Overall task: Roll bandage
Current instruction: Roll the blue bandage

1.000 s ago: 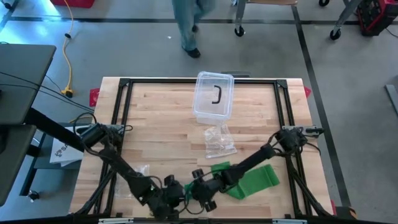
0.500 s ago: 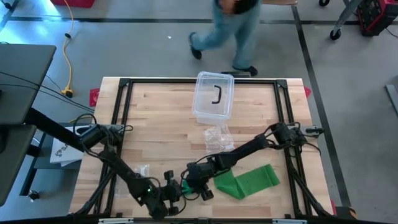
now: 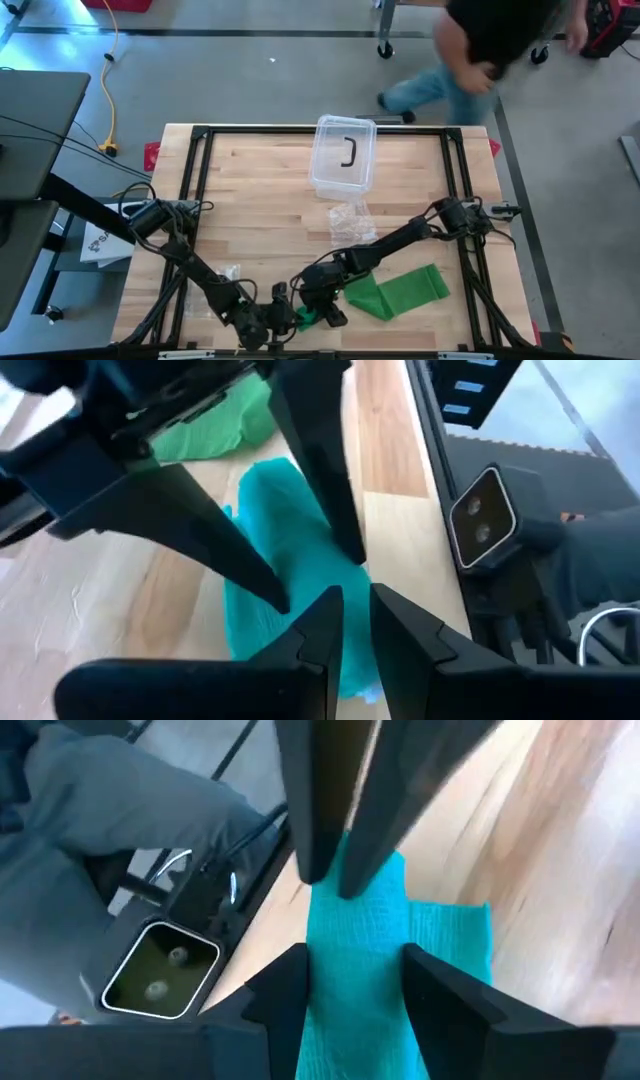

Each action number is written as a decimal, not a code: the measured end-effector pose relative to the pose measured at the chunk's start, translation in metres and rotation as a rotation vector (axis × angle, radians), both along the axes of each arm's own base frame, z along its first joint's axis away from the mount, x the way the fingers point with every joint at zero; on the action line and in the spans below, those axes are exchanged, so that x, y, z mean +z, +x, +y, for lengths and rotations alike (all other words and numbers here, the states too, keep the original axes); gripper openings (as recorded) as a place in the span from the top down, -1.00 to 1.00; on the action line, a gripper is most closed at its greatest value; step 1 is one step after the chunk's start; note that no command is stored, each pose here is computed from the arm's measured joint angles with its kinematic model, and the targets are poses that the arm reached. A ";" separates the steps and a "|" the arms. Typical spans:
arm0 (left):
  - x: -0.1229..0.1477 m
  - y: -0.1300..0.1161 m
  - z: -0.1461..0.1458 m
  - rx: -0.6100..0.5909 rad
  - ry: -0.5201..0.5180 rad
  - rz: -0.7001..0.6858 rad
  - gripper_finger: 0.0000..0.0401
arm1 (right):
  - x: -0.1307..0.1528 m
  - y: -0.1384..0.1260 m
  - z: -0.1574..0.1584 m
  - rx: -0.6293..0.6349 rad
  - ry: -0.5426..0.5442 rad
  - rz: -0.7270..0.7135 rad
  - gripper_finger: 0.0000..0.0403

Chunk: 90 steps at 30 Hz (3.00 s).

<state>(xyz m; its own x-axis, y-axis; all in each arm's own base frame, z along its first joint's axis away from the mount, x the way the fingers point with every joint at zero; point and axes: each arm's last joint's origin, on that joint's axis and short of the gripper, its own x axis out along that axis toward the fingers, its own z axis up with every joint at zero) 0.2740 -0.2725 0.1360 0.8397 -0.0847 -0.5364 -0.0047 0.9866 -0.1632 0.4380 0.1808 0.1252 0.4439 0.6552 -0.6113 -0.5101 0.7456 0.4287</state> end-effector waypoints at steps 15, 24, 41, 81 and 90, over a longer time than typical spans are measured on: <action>-0.029 0.011 0.007 0.090 -0.038 0.046 0.76 | -0.002 -0.002 0.001 -0.059 -0.066 0.010 0.26; -0.032 0.011 0.010 0.164 -0.153 0.087 0.76 | 0.018 -0.017 0.007 -0.126 -0.260 0.000 0.24; -0.006 0.018 0.015 0.136 -0.190 0.019 0.76 | 0.021 -0.095 0.055 -0.217 -0.600 0.051 0.24; -0.034 0.018 0.025 0.280 -0.209 0.130 0.76 | 0.010 -0.104 0.060 -0.349 -0.694 0.021 0.24; -0.033 0.012 0.019 0.257 -0.186 0.129 0.76 | 0.039 -0.117 0.052 -0.364 -0.659 0.096 0.24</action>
<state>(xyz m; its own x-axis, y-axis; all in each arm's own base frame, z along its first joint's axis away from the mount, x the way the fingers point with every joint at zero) 0.2864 -0.2532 0.1026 0.7723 0.0142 -0.6351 -0.2813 0.9040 -0.3219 0.3210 0.2333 0.1637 0.4874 -0.0365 -0.8724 -0.1662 0.9770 -0.1338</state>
